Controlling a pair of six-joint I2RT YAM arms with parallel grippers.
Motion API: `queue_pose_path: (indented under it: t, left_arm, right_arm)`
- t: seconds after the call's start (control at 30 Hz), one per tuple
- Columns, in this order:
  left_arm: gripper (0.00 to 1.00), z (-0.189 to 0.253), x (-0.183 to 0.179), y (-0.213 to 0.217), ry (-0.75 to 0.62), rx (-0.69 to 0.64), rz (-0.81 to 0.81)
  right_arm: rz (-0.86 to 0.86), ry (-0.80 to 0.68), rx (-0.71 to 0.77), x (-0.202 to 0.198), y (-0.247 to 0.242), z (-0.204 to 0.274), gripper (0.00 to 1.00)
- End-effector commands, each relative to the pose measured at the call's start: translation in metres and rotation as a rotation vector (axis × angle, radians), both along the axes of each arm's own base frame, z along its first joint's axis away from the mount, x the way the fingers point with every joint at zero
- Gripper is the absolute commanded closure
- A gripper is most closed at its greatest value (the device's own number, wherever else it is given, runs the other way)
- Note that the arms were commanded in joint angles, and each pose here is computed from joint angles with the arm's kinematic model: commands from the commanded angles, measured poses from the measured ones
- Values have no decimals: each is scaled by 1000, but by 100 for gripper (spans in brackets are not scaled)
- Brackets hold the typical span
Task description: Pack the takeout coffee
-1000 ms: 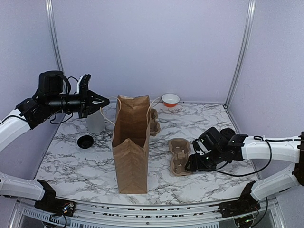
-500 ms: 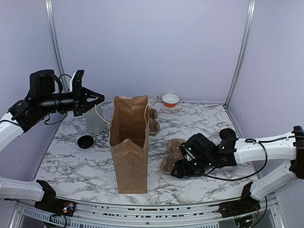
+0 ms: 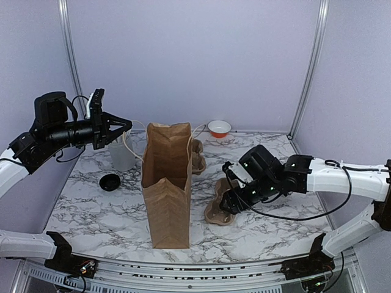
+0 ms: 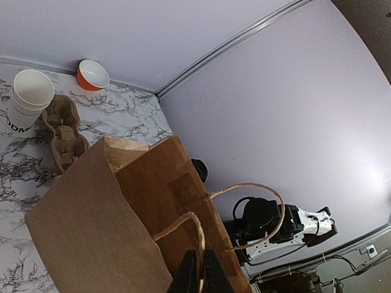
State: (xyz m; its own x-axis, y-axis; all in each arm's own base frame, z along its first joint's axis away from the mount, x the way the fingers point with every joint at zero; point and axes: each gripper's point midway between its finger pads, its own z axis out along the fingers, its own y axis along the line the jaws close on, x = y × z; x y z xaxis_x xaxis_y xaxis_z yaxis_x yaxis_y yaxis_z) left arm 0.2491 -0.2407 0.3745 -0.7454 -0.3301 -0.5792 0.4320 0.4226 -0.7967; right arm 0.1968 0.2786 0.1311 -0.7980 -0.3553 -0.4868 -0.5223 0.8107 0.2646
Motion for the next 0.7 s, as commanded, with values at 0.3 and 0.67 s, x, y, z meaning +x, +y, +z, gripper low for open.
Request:
queue_pose_path:
  t: [0.3,0.67]
  left_arm:
    - [91,7,0,3,-44,-10,13]
    - [91,6,5,2,-40,-4,19]
  right_arm:
    - [302,-313,-191,91,10,-5,23]
    - [393,-196,-265,91,16,-44,30]
